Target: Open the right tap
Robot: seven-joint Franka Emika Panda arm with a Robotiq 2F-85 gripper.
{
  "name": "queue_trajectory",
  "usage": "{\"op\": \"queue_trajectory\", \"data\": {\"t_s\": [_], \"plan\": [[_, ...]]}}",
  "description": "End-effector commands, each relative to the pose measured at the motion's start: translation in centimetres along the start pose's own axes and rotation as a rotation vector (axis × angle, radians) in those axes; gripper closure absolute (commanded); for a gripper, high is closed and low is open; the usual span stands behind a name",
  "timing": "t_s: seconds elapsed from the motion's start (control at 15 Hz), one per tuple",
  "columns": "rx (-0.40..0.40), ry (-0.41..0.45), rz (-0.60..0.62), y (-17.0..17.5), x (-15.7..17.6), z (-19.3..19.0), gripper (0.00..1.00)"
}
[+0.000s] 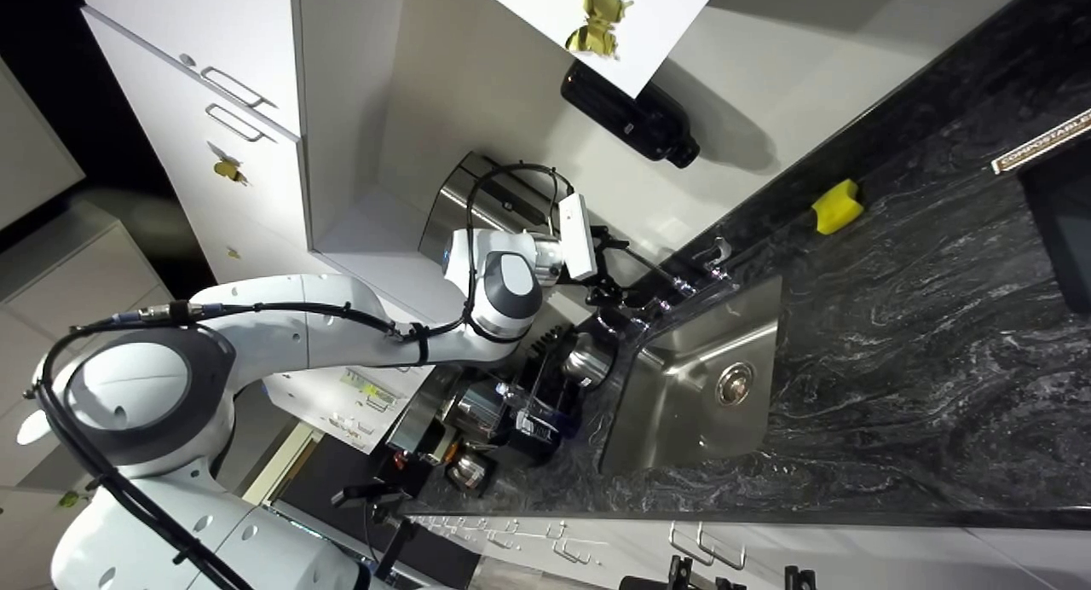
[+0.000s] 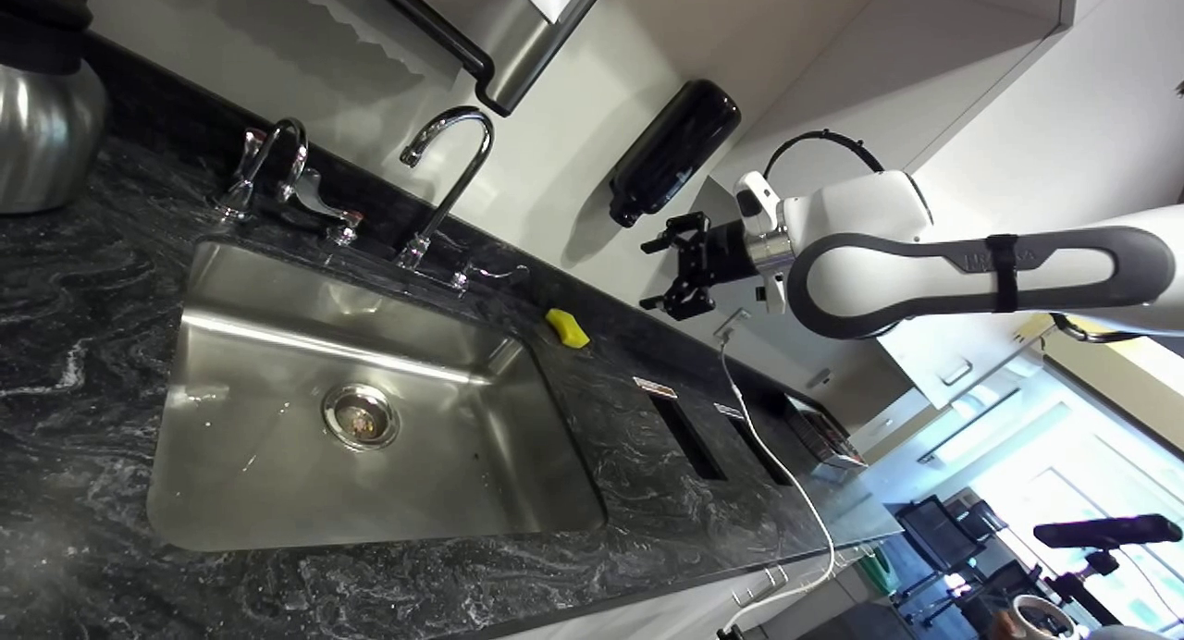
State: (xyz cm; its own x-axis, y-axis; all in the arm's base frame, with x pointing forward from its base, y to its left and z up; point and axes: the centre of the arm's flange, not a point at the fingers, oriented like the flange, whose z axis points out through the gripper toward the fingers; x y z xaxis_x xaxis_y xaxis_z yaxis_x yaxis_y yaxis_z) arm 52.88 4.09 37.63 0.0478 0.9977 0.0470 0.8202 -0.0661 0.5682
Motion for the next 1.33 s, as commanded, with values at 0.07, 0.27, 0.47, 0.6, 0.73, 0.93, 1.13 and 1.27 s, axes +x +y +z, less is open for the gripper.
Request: {"op": "queue_trajectory", "data": {"t_s": [0.07,0.27,0.47,0.6,0.73,0.93,1.13,1.27], "plan": [[0.001,0.032,0.051,1.9,-1.0,2.4,0.0],[0.029,0.057,0.078,3.2,-1.9,4.6,0.0],[0.042,0.076,0.041,4.5,-1.9,7.2,0.0],[0.05,0.087,0.022,5.5,-1.8,8.9,0.0],[0.065,0.095,0.01,6.2,-2.2,10.8,0.0],[0.099,0.097,0.0,6.9,-2.6,13.6,0.0],[0.115,0.097,0.009,7.1,-2.3,15.9,0.0],[0.11,0.081,0.022,5.4,-2.5,14.9,0.0]]}}
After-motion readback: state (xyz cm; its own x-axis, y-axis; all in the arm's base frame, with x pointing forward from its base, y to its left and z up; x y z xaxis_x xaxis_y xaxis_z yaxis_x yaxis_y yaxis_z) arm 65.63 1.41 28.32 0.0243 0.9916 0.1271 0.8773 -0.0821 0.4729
